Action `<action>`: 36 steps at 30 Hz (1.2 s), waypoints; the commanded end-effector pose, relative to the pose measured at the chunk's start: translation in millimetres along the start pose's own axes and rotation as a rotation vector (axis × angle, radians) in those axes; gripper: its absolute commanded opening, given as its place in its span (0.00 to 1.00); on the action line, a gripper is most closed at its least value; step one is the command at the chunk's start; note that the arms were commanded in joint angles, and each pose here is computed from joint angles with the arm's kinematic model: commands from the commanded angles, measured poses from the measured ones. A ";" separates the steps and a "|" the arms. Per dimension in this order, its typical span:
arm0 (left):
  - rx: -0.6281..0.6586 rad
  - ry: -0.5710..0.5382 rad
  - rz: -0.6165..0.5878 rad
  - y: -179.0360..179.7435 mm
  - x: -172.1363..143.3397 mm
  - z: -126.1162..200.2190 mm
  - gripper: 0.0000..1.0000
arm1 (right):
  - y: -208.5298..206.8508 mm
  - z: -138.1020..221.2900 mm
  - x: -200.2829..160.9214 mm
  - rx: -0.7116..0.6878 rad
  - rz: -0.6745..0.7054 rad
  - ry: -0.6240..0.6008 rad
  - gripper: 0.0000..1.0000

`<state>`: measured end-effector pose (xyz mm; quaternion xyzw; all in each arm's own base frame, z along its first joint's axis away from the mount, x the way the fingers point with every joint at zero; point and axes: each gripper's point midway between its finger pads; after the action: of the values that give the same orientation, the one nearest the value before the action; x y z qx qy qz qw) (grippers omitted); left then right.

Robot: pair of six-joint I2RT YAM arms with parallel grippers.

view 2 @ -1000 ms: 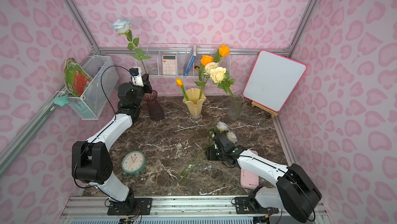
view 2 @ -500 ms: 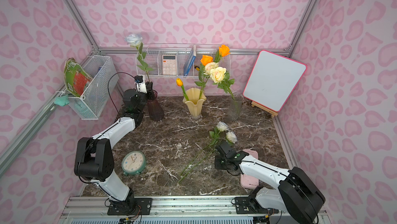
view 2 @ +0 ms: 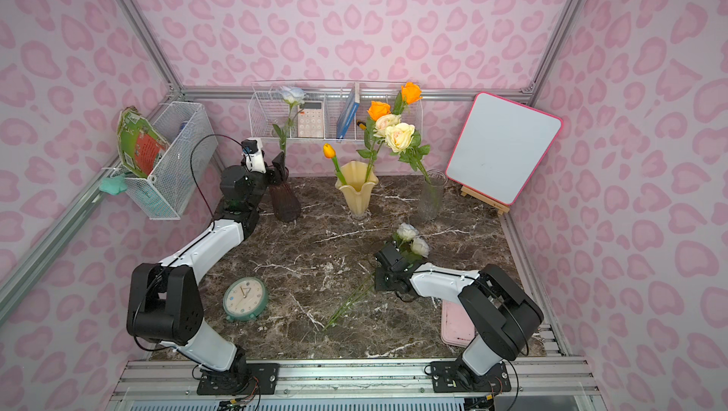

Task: Arrange the flowers in different vases according to their colors
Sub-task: Insert the flower into the vase, then pick up the flower at the center of the board.

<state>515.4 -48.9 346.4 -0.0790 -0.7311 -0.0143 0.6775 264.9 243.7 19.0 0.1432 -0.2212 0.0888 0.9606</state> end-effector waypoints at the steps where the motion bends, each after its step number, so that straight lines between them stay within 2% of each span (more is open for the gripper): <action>1: 0.003 -0.017 0.038 -1.1 18.2 12.2 0.68 | -6.6 -4.9 -12.9 -0.035 0.013 0.051 0.01; 10: -0.114 0.016 0.033 -39.0 58.0 62.1 0.69 | -5.6 -4.9 -13.1 -0.034 0.017 0.045 0.01; 13: -0.194 0.062 0.028 -73.0 61.7 89.5 0.68 | -3.5 2.9 -11.2 -0.029 0.020 0.027 0.03; 16: -0.315 0.129 -0.004 -117.6 53.4 119.6 0.69 | -0.1 13.4 -10.1 -0.015 0.028 0.017 0.10; 20: -0.484 0.324 0.026 -158.5 12.1 156.0 0.69 | -0.6 28.5 -14.0 0.005 0.025 0.012 0.16; 23: -0.578 0.461 0.034 -183.0 -31.4 179.2 0.68 | -6.6 38.2 -20.8 0.013 0.017 0.009 0.19; 30: -0.739 0.817 -0.102 -259.0 -137.5 211.7 0.66 | -56.3 71.3 -30.3 -0.092 -0.061 -0.023 0.23; 33: -0.747 0.936 -0.175 -275.7 -179.2 219.5 0.65 | -76.8 83.8 -27.5 -0.105 -0.115 -0.071 0.24; 36: -0.760 1.057 -0.213 -289.3 -205.1 224.3 0.64 | -87.6 95.4 -21.3 -0.096 -0.133 -0.124 0.25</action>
<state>276.6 -324.5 166.9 -0.2444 -0.2900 -0.3604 0.8522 230.8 139.4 69.0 0.1234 -0.2712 0.0034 0.9546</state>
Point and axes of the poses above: each gripper's point midway between its finger pads, its own z axis back along the fingers, its own y axis along the line the jaws close on, x = y × z, and after that the axes turned 6 degrees about z, right-handed
